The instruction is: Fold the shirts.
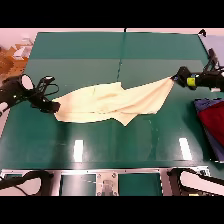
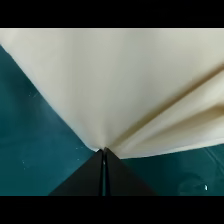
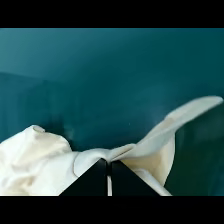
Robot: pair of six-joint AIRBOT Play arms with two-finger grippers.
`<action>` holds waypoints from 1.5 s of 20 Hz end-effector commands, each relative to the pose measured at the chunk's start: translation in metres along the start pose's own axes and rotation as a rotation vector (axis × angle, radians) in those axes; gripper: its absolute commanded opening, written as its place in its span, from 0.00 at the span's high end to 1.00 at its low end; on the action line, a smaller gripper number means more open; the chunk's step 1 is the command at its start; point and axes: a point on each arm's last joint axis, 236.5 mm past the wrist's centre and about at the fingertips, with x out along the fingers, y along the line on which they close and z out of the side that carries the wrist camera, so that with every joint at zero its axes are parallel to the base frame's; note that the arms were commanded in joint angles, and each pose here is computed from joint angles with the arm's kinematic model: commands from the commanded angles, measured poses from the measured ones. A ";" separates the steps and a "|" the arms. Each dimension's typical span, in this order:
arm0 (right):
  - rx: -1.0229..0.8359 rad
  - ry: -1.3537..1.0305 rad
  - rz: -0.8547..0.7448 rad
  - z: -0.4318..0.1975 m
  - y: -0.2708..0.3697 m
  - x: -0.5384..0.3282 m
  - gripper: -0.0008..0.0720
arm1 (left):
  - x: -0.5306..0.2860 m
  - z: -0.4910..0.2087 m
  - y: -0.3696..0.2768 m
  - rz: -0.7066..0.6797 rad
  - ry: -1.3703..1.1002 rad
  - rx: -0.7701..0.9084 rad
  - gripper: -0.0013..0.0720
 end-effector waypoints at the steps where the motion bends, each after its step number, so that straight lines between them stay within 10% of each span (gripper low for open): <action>1: -0.037 -0.081 -0.002 0.043 0.005 -0.008 0.97 | -0.012 -0.013 0.008 0.041 0.034 0.016 0.96; 11: -0.022 0.041 -0.003 0.038 -0.010 0.066 0.92 | -0.023 0.006 -0.040 -0.156 -0.061 -0.049 0.96; 13: -0.015 0.064 0.003 0.041 -0.013 0.050 0.37 | -0.024 0.015 -0.042 -0.166 -0.099 -0.059 0.96; 23: 0.100 0.468 0.011 -0.146 -0.035 0.006 0.53 | -0.026 0.024 -0.046 -0.184 -0.136 -0.071 0.96; 26: 0.127 0.562 0.036 -0.227 -0.017 0.029 0.28 | -0.026 0.023 -0.046 -0.185 -0.133 -0.071 0.96; 30: 0.071 0.542 0.044 -0.274 0.013 0.066 0.28 | -0.026 0.023 -0.046 -0.185 -0.133 -0.072 0.96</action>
